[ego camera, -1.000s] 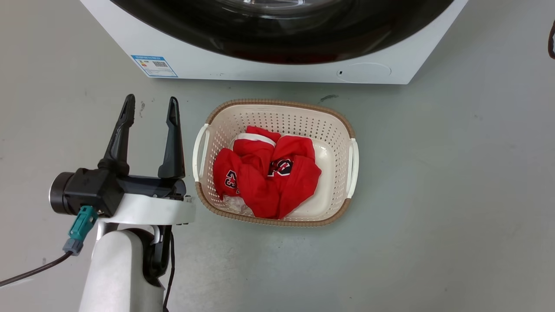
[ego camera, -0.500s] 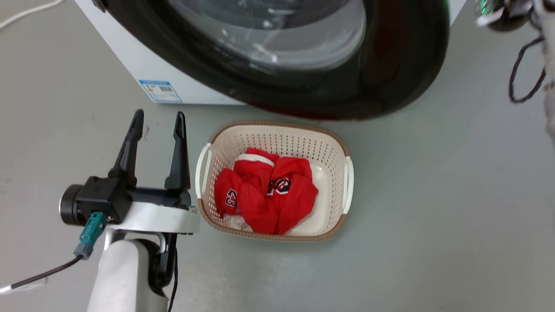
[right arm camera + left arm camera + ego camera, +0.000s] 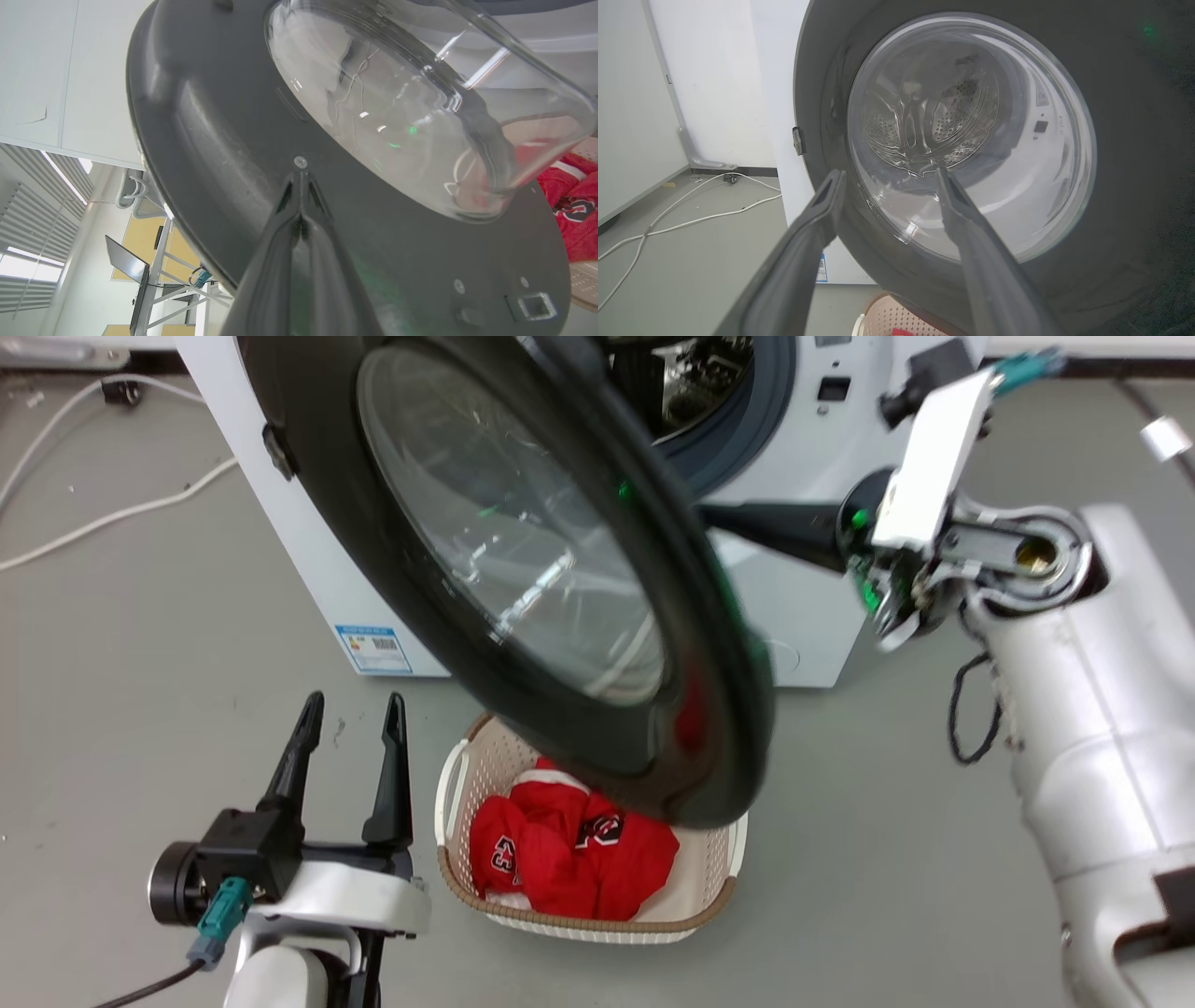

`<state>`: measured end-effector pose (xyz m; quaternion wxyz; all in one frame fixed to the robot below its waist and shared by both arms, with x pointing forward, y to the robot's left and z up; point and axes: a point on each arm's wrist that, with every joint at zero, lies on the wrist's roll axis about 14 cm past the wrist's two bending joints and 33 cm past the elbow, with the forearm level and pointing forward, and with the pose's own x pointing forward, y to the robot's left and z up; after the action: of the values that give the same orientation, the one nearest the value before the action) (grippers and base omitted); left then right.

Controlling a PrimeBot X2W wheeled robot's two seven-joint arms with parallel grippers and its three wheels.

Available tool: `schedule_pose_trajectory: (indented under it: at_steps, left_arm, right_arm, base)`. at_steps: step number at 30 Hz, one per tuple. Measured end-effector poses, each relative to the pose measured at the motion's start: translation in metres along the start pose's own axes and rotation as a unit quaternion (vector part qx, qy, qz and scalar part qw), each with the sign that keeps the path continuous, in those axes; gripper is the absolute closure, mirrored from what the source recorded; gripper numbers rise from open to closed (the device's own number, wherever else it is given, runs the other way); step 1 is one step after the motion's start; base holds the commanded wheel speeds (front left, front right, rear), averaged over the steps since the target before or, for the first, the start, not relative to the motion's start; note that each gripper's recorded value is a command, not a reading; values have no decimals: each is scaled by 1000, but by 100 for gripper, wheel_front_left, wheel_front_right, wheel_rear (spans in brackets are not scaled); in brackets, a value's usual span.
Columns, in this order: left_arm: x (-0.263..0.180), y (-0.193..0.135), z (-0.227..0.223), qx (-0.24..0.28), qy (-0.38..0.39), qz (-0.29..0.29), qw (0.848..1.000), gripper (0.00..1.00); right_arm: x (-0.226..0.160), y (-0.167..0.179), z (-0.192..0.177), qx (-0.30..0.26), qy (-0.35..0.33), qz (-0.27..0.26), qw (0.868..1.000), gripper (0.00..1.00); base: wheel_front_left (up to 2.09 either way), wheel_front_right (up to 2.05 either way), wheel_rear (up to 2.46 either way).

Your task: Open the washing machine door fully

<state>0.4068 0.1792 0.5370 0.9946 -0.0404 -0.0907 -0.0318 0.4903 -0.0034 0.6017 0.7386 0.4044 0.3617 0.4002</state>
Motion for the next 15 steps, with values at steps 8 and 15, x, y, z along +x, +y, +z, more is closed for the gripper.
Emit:
schedule_pose_trajectory:
  at_steps: [8, 15]
  left_arm:
    - [-14, -4, 5, -5, -3, 1, 1000, 0]
    - [-21, -1, 8, -5, -4, 9, 1000, 0]
  right_arm:
    - [4, 27, -47, -19, 30, 48, 998, 100]
    - [24, 48, -91, -23, 70, 91, 993, 100]
  base:
    - [0, 0, 0]
    - [0, 0, 0]
